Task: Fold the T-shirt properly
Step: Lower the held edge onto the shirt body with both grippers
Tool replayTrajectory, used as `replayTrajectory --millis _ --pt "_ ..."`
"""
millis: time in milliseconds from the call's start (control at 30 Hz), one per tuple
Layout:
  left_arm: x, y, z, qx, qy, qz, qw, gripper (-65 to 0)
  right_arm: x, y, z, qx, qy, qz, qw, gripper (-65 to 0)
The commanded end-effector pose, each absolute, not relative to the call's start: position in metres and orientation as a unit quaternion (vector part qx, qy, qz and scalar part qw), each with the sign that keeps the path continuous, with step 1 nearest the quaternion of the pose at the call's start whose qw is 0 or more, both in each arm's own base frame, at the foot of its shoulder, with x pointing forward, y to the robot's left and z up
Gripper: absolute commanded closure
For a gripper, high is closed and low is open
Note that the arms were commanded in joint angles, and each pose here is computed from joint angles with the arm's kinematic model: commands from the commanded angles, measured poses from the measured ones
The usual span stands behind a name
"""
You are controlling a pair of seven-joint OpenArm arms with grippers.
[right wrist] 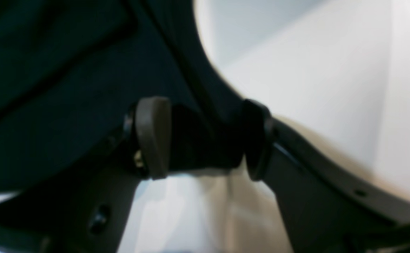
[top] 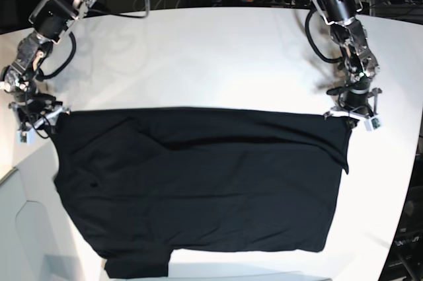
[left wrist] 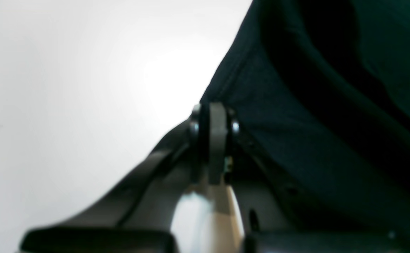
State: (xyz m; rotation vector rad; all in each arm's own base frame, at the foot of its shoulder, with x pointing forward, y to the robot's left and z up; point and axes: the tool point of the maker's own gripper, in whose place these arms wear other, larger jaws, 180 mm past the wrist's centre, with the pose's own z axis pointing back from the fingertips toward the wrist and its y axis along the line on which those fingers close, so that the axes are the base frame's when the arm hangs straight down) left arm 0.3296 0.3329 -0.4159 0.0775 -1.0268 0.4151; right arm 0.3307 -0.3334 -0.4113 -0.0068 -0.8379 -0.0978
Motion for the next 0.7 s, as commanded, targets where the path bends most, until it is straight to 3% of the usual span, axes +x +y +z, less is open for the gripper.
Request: replayTrajectory --millis 0,233,333,500,667 --pt "0.330 0.339 -0.411 0.046 -0.486 0.194 0.851 -0.1 0.341 -0.342 -0.398 -0.010 -0.427 -0.054 0.903 -33.3" --pt "0.330 0.340 -0.411 0.050 -0.485 0.191 0.852 -0.1 0.337 -0.338 -0.409 0.000 -0.415 -0.058 0.908 -31.7" --pt "0.324 0.341 -0.415 0.052 -0.479 0.190 0.855 -0.1 0.324 -0.337 -0.420 0.000 -0.400 -0.056 0.915 -23.2" --pt "0.321 0.341 -0.417 0.053 -0.476 0.190 0.857 -0.1 0.309 -0.338 -0.431 -0.001 -0.383 -0.056 0.922 -0.4" --pt "0.313 0.344 -0.421 0.055 -0.472 0.190 0.859 -0.1 0.304 -0.338 -0.432 -0.002 -0.380 -0.051 0.924 0.0"
